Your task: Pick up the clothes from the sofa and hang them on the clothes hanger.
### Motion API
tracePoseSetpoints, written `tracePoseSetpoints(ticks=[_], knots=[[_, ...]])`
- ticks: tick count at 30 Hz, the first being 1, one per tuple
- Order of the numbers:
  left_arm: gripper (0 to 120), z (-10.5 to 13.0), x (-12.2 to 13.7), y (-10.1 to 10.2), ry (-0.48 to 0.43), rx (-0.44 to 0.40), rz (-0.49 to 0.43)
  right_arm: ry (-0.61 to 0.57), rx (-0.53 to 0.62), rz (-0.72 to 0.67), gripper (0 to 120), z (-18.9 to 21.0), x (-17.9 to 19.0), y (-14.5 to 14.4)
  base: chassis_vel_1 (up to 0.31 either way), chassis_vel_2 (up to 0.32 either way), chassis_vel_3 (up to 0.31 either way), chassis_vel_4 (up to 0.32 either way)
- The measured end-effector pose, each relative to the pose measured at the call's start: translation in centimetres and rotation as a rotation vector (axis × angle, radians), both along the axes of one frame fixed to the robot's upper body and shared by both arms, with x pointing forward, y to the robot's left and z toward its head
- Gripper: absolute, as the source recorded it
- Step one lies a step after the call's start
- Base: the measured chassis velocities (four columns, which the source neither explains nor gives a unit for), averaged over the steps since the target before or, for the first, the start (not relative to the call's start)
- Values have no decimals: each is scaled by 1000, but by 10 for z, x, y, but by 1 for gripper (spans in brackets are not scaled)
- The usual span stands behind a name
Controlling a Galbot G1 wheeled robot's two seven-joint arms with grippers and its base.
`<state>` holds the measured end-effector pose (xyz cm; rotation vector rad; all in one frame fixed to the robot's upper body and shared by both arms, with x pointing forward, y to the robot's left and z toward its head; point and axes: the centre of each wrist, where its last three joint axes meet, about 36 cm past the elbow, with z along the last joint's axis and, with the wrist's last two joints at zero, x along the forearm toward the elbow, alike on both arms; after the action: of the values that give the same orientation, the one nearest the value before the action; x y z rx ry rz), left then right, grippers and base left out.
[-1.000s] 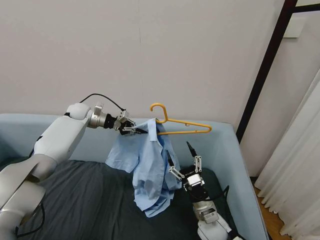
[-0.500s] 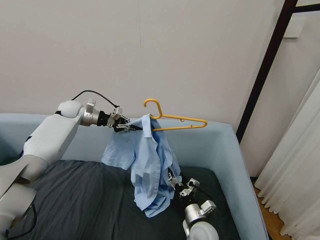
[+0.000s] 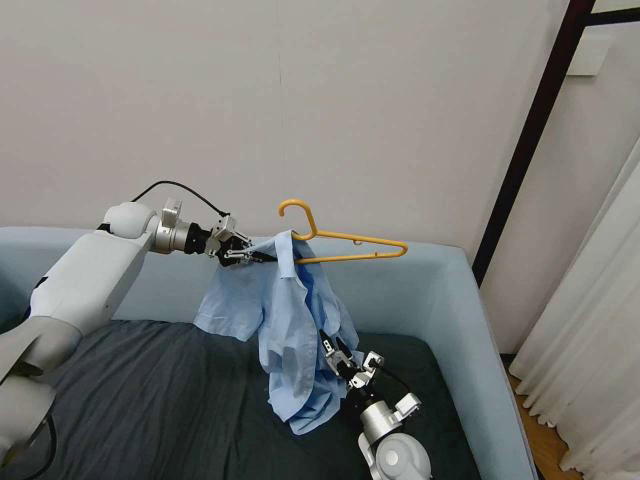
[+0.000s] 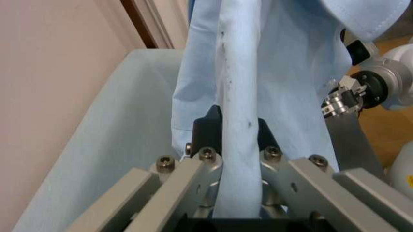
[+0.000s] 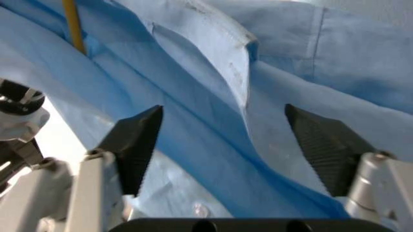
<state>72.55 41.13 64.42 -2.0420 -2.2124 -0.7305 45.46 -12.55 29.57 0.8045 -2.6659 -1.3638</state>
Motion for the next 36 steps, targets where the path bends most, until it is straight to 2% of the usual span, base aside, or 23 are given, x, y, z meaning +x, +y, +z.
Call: tracePoseSetpoints(ticks=[4,6,9,10,13,14,19,25,29,33,34,35,36], knots=[[2,0,0,0,0,0,0,-11,-7,-9,54,1,4,-1,0,0,0,0],[2,0,0,-1,0,-1,-2,-16,-10,-8,51,1,4,-2,0,0,0,0],[2,0,2,-4,0,-3,-6,-37,-18,3,38,1,4,-4,0,0,0,0],[2,0,2,-4,0,-3,-6,-37,-18,3,38,1,4,-4,0,0,0,0],[2,3,4,-7,-2,-2,-8,-61,-13,10,22,4,7,-6,0,0,0,0],[2,3,4,-7,-2,-2,-8,-61,-13,10,22,4,7,-6,0,0,0,0],[2,6,6,-11,-5,-6,-16,-84,-21,-15,0,15,14,-18,0,0,0,0],[2,5,5,-10,-8,-14,-17,-105,-15,-64,0,30,22,-36,0,0,0,0],[2,4,4,-8,-29,-46,-13,-165,-19,-120,0,59,32,-68,0,0,0,0],[2,3,4,-7,-36,-56,-14,-173,-42,-137,0,74,34,-86,0,0,0,0],[2,0,2,-5,-34,-55,-17,-173,-95,-162,0,103,35,-111,0,0,0,0],[2,0,2,-5,-34,-55,-17,-173,-95,-162,0,103,35,-111,0,0,0,0],[2,-2,2,-5,-31,-52,-20,-169,-130,-183,0,120,35,-122,0,0,0,0]])
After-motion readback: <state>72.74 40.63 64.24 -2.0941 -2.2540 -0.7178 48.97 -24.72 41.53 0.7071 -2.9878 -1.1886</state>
